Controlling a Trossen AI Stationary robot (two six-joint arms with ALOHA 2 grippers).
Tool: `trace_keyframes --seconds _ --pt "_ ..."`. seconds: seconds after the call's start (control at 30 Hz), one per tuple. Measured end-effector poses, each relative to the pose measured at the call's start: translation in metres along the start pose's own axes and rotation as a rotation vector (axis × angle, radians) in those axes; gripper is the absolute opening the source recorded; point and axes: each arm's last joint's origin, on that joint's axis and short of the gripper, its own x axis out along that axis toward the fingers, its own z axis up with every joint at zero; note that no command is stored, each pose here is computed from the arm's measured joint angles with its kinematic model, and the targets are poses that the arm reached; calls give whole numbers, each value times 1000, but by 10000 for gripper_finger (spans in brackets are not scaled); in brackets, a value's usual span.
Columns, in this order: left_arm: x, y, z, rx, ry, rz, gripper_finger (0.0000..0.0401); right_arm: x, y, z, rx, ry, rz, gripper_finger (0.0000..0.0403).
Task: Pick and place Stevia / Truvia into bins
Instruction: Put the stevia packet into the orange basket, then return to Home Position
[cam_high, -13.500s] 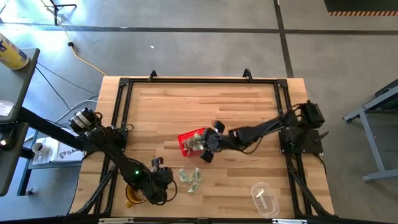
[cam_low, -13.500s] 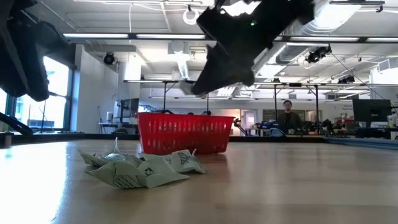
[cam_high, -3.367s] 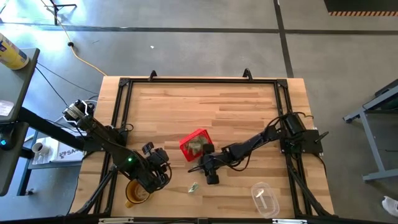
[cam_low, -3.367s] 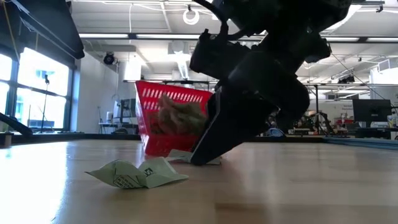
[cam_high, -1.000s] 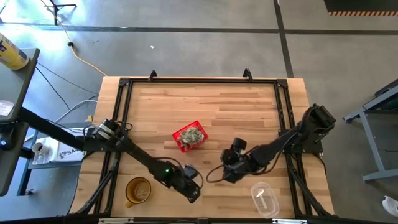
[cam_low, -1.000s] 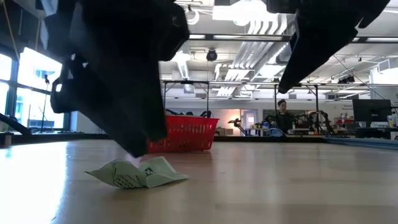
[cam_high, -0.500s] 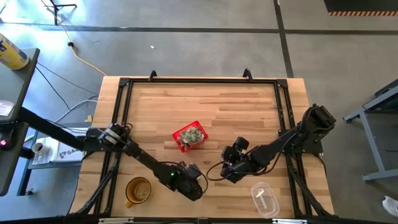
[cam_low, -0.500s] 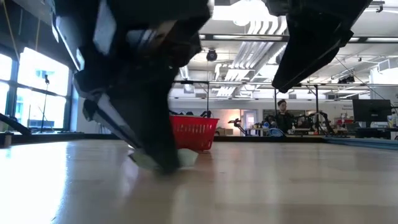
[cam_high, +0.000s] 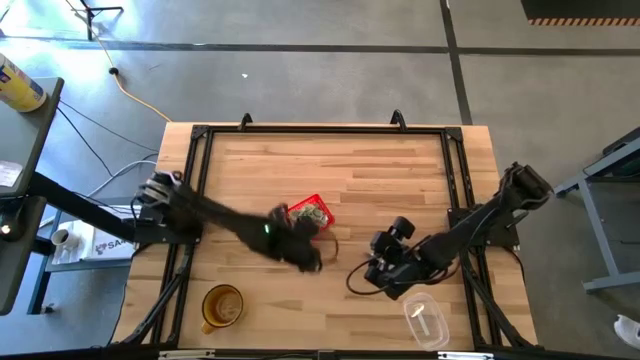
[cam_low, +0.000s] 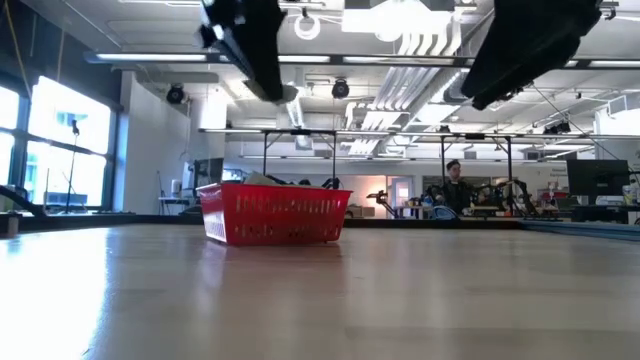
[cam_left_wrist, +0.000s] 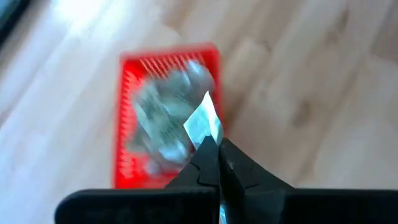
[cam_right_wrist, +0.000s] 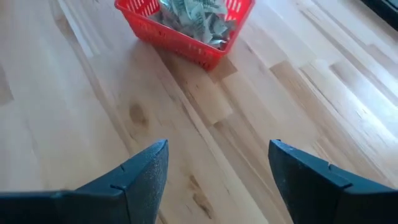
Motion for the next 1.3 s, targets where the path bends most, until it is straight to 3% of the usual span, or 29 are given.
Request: trace_keyframes --seconds 0.17,0.3,0.43,0.53,0.67,0.77,0.93,1.03,1.1,1.17,1.23,1.3 --pt "35 41 21 13 90 -11 37 -4 -5 -3 -6 45 -4 267" --pt "68 66 31 -113 202 -197 97 -5 -5 -4 12 77 5 267" --pt "81 84 25 -186 323 -183 163 -6 -4 -6 13 94 18 266" --pt "66 92 24 -197 395 -194 201 -9 -3 -8 0 99 24 268" --pt "21 90 23 -152 347 -191 225 -8 -3 -8 -9 111 29 264" --pt "-10 91 11 -143 297 -144 222 3 -10 1 7 154 19 253" --pt "-42 98 -27 -191 337 -48 192 23 -25 22 -1 253 60 216" --pt "-64 90 -40 -220 197 -242 172 9 -26 36 -13 208 231 192" --pt "-84 81 -40 -209 -6 -462 158 -11 -32 48 -29 134 346 179" --pt "-103 76 -39 -142 -232 -650 144 -31 -52 58 -33 48 348 170" --pt "-116 81 -36 -75 -420 -712 131 -50 -77 68 19 -35 329 166" --pt "-127 93 -34 -45 -503 -723 121 -71 -99 77 104 -130 364 166"
